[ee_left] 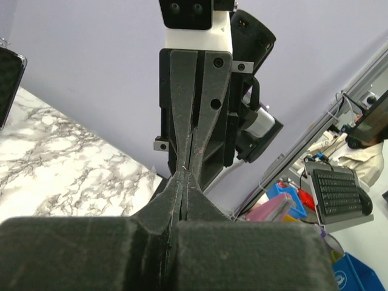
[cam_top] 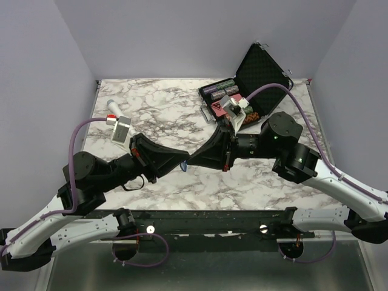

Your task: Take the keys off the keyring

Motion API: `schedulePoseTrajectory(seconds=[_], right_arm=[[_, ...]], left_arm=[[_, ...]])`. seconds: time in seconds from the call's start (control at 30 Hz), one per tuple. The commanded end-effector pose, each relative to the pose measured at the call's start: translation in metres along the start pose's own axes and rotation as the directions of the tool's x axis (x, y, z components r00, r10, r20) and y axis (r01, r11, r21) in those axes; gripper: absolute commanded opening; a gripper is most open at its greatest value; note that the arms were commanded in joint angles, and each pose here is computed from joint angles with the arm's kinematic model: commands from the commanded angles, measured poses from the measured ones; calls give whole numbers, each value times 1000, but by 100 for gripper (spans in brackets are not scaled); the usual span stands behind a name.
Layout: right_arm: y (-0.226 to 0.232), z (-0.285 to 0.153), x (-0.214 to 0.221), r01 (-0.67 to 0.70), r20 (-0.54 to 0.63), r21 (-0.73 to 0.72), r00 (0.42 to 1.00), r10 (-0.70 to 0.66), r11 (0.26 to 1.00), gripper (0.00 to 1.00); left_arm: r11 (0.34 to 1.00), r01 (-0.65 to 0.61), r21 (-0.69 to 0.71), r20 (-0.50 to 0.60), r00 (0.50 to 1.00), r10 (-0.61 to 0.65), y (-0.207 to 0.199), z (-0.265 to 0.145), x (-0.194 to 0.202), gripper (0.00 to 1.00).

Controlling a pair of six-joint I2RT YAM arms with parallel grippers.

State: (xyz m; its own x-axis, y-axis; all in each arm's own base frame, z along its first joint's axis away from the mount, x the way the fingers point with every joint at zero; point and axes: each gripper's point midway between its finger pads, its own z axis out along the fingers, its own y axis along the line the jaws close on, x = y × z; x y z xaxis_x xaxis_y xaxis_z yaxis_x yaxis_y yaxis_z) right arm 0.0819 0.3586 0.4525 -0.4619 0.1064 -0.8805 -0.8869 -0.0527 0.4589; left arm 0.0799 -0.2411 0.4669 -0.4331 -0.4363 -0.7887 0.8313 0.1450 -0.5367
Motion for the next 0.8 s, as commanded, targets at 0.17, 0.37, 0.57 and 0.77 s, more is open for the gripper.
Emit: schedulePoseTrajectory(seconds=[0.17,0.37,0.57,0.77], right_arm=[[10,1,4,30,-82,-56,996,-35,998,1],[12,1,15,22,-138,-82,990,-33,996,1],[14,-2,22,8,-179,-96,984,-25,995,1],[16,-5,29,-7,-210,-111,978,-16,994,1]], left_arm=[[998,-3,62,-191,981,15,-9,-17,36,0],[995,9,103,-244,970,16,-16,-22,45,0],[989,14,144,-321,946,34,-23,-25,56,0],[985,-4,175,-451,888,84,-26,-31,72,0]])
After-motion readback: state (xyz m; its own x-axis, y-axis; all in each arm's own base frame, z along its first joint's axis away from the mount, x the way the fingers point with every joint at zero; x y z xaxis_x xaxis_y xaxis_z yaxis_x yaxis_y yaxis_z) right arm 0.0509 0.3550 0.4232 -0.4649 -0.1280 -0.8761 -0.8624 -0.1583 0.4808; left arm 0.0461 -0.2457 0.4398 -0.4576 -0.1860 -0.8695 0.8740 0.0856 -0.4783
